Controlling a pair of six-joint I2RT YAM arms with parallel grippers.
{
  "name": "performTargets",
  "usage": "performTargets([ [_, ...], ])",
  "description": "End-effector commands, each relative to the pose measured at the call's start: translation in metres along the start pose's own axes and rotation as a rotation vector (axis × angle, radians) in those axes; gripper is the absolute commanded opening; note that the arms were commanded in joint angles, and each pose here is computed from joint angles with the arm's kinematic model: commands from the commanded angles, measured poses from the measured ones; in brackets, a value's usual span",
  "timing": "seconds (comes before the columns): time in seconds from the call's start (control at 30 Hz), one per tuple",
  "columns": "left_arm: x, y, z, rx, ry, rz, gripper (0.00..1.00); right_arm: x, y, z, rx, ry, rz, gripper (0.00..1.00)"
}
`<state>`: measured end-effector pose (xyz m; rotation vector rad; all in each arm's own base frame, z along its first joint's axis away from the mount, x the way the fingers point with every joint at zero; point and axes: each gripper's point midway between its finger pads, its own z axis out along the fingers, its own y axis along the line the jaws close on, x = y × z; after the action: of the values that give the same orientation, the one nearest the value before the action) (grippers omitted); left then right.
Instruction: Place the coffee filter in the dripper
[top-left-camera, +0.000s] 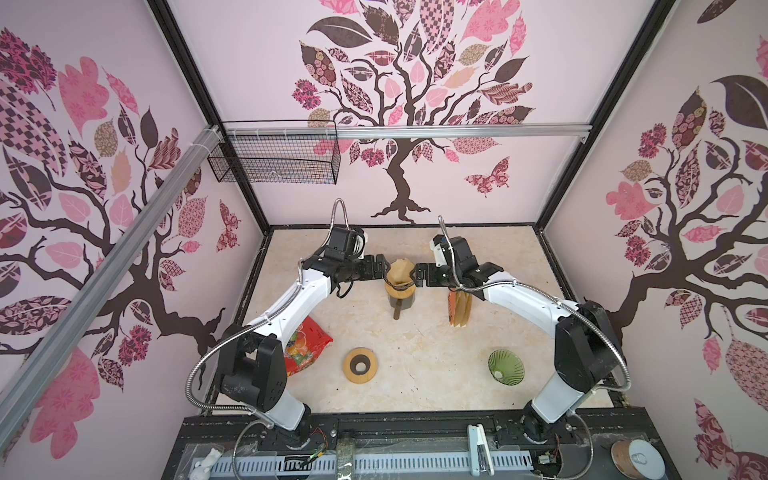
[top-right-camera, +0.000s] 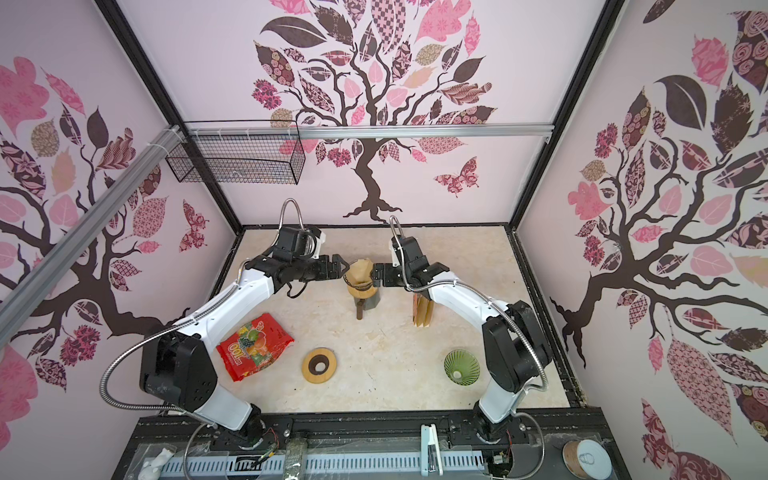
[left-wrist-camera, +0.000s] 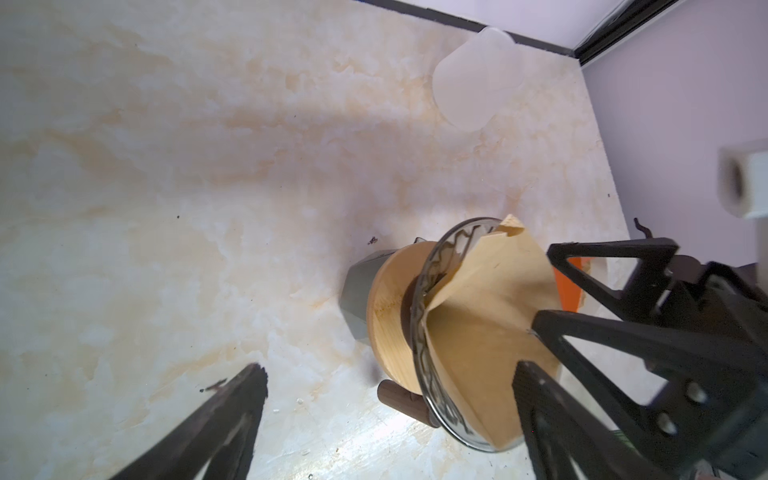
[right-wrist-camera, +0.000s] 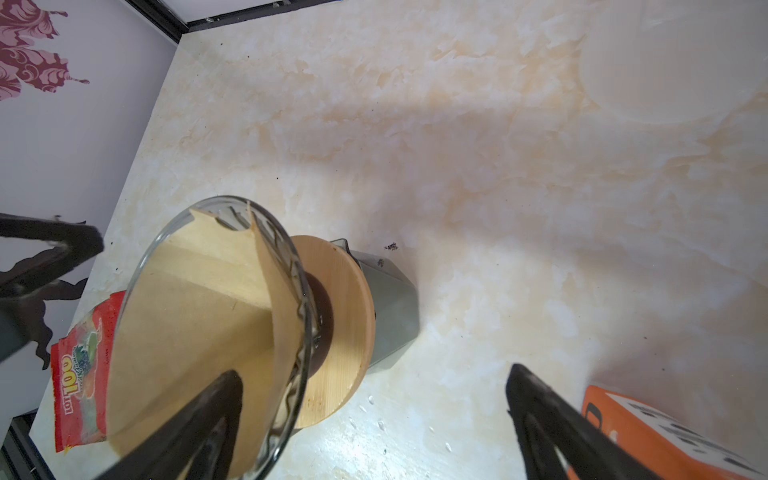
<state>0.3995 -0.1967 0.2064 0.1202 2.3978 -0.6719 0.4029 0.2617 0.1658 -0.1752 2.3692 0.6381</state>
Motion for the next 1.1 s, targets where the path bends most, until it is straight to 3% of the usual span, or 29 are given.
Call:
performTargets([
  [0.0,-0.002,-0.004,-0.003,0.030,-0.030,0.001,0.96,-0.011,0.005,-0.004,-0.020,-0.027,-0.003,1.00],
  [0.7,-0.002,-0.004,-0.004,0.031,-0.029,0.002,0.96,-0.025,0.033,-0.036,-0.161,-0.136,-0.044,1.00],
  [1.07,-0.016,-0.015,-0.031,0.050,-0.111,0.027,0.96,-0.039,0.040,-0.071,-0.191,-0.256,-0.059,1.00],
])
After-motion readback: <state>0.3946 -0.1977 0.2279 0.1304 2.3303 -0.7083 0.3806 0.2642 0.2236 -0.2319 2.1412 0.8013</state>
